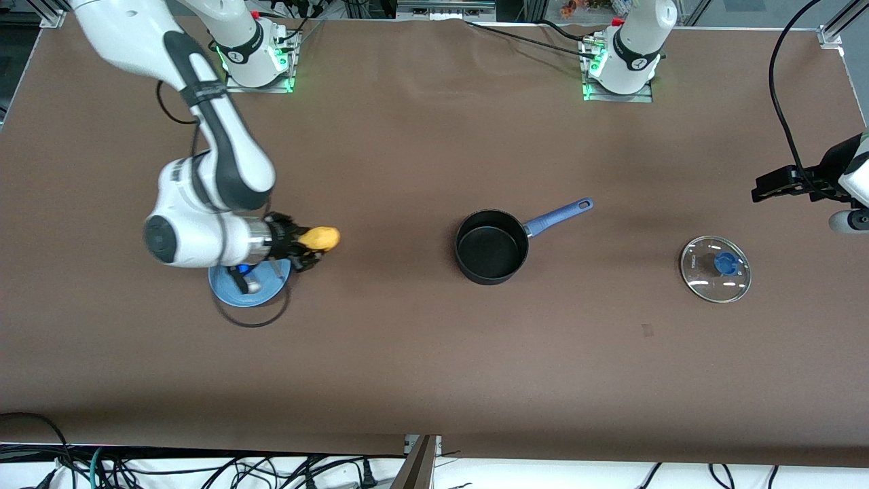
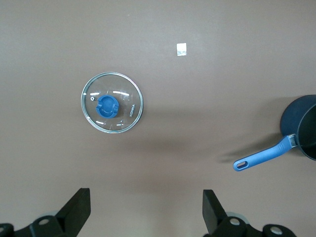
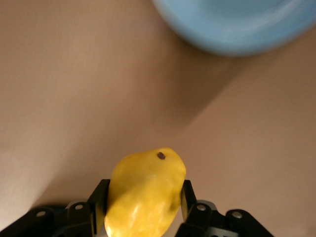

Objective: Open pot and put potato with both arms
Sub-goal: 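Lift the yellow potato and carry it over the pot with the right gripper, then lower the potato into the pot and open the right gripper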

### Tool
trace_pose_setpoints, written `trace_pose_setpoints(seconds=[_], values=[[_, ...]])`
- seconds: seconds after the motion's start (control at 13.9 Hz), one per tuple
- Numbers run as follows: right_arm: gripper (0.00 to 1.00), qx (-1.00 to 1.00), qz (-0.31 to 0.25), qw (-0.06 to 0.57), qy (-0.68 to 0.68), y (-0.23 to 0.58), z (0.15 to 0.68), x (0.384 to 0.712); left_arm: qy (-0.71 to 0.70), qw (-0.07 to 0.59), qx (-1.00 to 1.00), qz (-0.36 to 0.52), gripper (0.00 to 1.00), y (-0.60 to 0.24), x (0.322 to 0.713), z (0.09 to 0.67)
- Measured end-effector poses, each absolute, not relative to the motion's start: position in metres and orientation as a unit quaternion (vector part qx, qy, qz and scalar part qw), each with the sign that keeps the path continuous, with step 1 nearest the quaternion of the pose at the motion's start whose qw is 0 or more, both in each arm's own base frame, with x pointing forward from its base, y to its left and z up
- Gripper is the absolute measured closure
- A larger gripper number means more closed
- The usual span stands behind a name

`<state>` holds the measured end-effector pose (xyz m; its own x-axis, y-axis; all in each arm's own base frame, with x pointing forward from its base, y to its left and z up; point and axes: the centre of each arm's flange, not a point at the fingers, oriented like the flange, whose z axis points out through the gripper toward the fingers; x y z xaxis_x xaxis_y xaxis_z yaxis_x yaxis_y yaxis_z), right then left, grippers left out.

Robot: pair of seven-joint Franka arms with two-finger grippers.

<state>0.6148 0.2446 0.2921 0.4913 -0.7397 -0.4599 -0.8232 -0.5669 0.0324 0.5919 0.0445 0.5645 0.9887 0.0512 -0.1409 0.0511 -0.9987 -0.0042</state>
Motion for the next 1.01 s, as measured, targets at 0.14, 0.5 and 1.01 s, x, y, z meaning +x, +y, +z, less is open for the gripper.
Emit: trace_pose_setpoints(seconds=[0.14,0.5,1.01], values=[[0.37,-0.832,0.236,0.114,0.49,0.32,0.303,0.6,-0.026,0.0,-0.997,0.072,0.0,0.044,0.593,0.563],[0.37,-0.778,0.218,0.172,0.564,0.506,0.312,0.532,-0.024,0.0,-0.997,0.073,0.0,0.043,0.593,0.562],[0.08,-0.775,0.17,0.209,0.571,0.56,0.285,0.509,-0.024,0.0,-0.997,0.073,0.0,0.042,0.593,0.561]])
